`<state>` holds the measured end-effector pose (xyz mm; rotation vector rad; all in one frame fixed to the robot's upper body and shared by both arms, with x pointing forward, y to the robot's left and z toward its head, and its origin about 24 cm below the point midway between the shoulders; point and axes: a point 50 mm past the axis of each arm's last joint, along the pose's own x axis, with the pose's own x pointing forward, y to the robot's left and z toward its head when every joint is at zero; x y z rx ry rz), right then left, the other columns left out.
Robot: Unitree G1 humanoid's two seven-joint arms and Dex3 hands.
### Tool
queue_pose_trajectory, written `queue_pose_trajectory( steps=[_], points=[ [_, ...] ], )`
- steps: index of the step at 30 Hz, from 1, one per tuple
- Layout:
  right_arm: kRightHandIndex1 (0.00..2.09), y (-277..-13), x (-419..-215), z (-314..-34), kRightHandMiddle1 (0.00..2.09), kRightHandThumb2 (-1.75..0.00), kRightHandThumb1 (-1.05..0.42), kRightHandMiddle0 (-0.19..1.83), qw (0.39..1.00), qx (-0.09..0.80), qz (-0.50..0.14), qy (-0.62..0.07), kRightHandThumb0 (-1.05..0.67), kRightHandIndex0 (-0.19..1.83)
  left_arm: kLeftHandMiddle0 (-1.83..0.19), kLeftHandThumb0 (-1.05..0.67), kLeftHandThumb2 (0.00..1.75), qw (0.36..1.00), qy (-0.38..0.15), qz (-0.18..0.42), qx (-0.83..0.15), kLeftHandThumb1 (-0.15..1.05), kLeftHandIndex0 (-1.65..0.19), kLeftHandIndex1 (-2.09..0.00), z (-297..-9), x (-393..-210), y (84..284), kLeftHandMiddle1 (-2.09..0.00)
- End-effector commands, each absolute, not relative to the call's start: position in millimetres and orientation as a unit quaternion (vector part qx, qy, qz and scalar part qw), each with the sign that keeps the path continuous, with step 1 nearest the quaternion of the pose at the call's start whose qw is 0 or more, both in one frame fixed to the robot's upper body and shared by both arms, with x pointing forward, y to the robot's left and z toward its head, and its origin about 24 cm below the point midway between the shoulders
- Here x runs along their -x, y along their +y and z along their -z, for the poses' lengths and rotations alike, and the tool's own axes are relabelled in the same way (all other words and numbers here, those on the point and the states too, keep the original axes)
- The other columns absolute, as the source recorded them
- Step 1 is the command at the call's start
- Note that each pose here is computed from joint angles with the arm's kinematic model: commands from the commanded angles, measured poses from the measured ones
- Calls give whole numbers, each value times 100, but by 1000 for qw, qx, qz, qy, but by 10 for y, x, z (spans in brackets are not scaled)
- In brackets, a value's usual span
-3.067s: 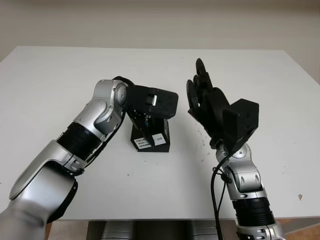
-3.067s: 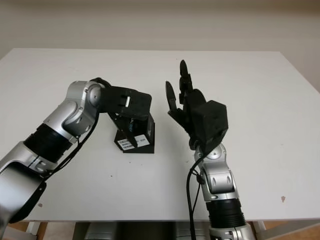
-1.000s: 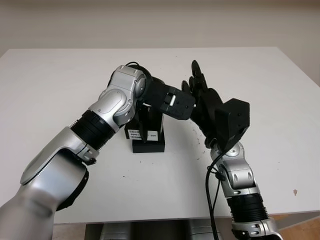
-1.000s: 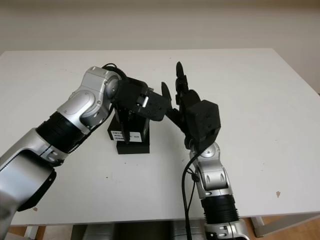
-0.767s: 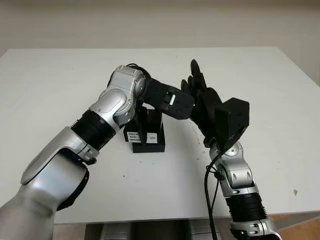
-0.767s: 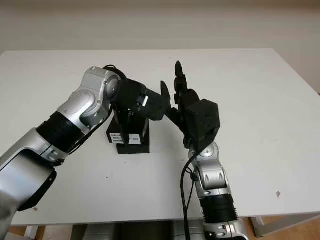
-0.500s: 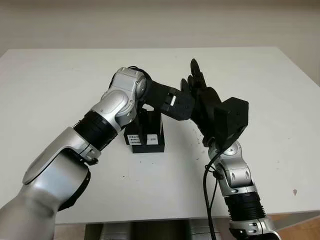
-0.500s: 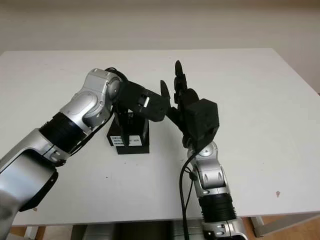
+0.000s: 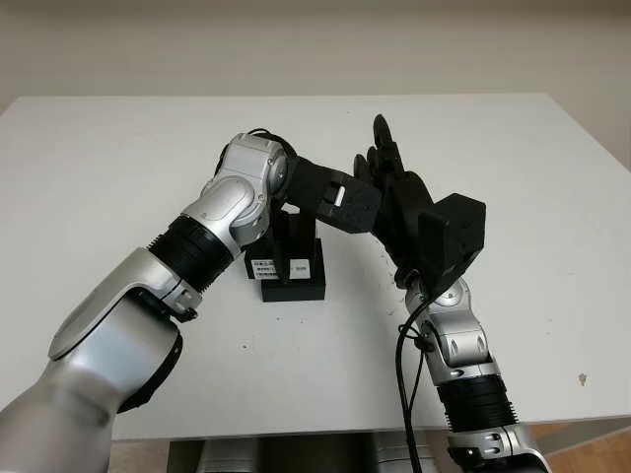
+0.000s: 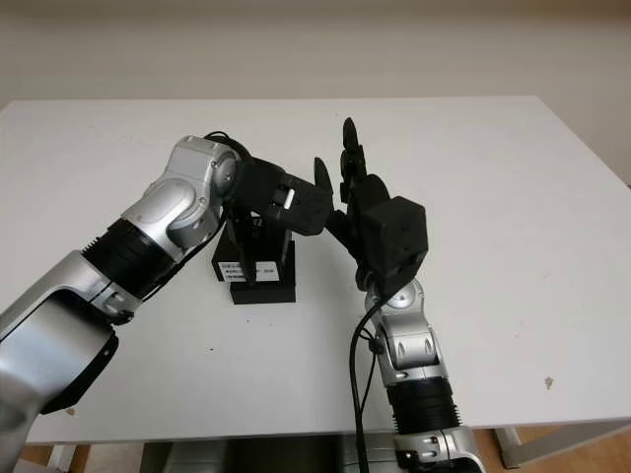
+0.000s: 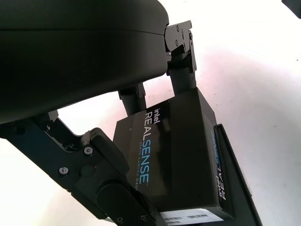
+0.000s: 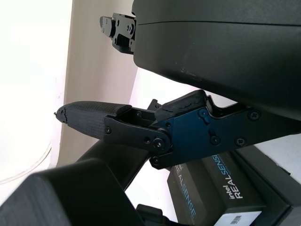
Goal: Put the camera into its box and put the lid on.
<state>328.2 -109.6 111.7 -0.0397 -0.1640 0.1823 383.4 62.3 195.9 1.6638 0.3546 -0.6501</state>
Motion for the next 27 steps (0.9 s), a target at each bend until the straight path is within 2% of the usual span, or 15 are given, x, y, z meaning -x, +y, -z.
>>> queue_pose_trajectory(
  steps=[1,5,8,9,12,14,15,16,18,19,20,21,22,23,27],
  points=[
    [5,-1075,-3296,-1180,5,-64,-105,-17,991,15,-92,-95,-80,-16,-71,-15,24,614,155,276,-723,94,18,-173,-2007,-3847,571,-209],
    [5,-1066,-3295,-1185,5,-63,-105,-17,991,10,-91,-94,-81,-16,-77,-14,64,579,150,296,-745,75,19,-206,-2022,-3849,522,-209],
    [5,-1066,-3299,-1185,5,-64,-105,-17,991,15,-90,-95,-80,-16,-52,-25,46,483,140,345,-793,94,-12,-209,-2006,-3840,490,-209],
    [5,-1068,-3299,-1185,5,-64,-105,-17,991,16,-89,-95,-81,-16,-52,-24,40,406,119,370,-827,99,-21,-209,-1999,-3822,459,-209],
    [5,-1071,-3303,-1188,5,-64,-105,-17,991,15,-89,-96,-81,-16,1,-25,43,202,98,409,-885,104,-1,-184,-1881,-3790,394,-166],
    [5,-1070,-3306,-1190,5,-64,-105,-17,991,11,-89,-96,-81,-16,3,-24,42,174,101,419,-885,105,-4,-152,-1859,-3798,377,-146],
    [5,-1070,-3308,-1192,5,-64,-105,-17,991,9,-89,-95,-80,-16,1,-23,39,168,97,427,-883,105,-6,-151,-1862,-3800,374,-144],
    [5,-1067,-3311,-1193,5,-64,-105,-17,992,8,-89,-94,-80,-17,1,-22,38,186,107,430,-877,105,-7,-151,-1874,-3814,378,-144],
    [5,-1063,-3314,-1194,5,-64,-105,-18,991,5,-93,-95,-79,-17,4,-24,45,259,145,427,-854,105,6,-172,-1911,-3858,389,-178],
    [4,-1060,-3315,-1193,4,-64,-105,-19,991,3,-95,-95,-79,-18,-11,-26,45,337,156,420,-828,105,2,-190,-1949,-3883,401,-193],
    [4,-1057,-3318,-1192,4,-64,-105,-19,991,2,-96,-95,-79,-18,-56,-26,43,444,172,399,-784,104,-33,-202,-2005,-3910,419,-203],
    [4,-1054,-3320,-1191,4,-64,-105,-19,991,2,-96,-95,-78,-18,-81,-23,42,548,192,369,-726,101,-48,-205,-2058,-3925,453,-206],
    [4,-1051,-3323,-1188,4,-64,-105,-19,991,3,-96,-95,-78,-18,-89,-21,42,604,219,348,-683,99,-28,-207,-2088,-3920,488,-208],
    [4,-1046,-3325,-1186,4,-64,-105,-19,991,2,-96,-96,-78,-18,-89,-24,38,631,228,336,-661,100,-1,-209,-2097,-3905,504,-209],
    [5,-1036,-3327,-1185,5,-64,-105,-19,991,3,-96,-95,-79,-18,-71,-28,30,622,202,340,-676,104,9,-209,-2074,-3841,477,-209]
  ],
)
